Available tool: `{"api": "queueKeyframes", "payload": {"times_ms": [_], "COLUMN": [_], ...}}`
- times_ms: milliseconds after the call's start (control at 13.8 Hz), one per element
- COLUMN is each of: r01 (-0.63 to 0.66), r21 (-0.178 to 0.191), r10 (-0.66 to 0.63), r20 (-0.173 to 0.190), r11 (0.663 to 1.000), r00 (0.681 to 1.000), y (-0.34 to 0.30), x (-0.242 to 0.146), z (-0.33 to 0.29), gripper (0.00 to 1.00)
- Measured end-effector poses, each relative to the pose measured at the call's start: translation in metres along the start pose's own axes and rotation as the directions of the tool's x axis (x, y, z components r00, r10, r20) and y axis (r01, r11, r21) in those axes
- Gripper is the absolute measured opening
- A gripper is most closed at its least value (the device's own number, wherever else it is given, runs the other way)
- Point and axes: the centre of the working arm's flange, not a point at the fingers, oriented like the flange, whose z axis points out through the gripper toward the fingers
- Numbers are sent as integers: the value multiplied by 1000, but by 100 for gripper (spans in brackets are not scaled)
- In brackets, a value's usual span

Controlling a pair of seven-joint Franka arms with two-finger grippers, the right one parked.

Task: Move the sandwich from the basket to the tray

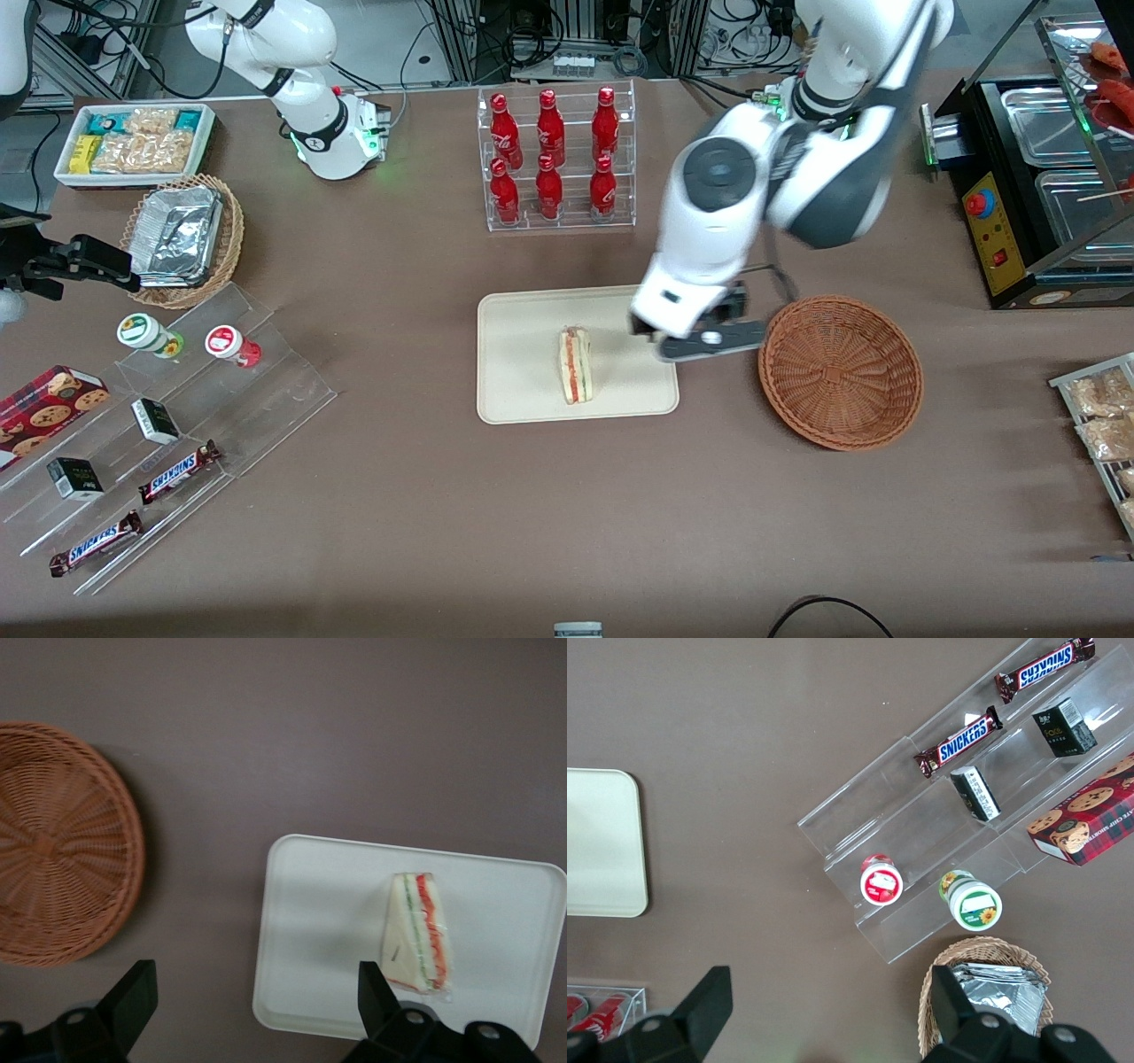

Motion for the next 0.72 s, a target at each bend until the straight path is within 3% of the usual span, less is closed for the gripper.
{"api": "queueKeyframes", "payload": {"times_ms": [290, 725], "r01": [-26, -105], "r21": [25, 31], "r10": [24, 102], "r20": [45, 96], "r11": [999, 994], "r00": [999, 990], "y": [-98, -203], "x": [43, 69], "z": [-31, -60], "gripper": [100, 100]}}
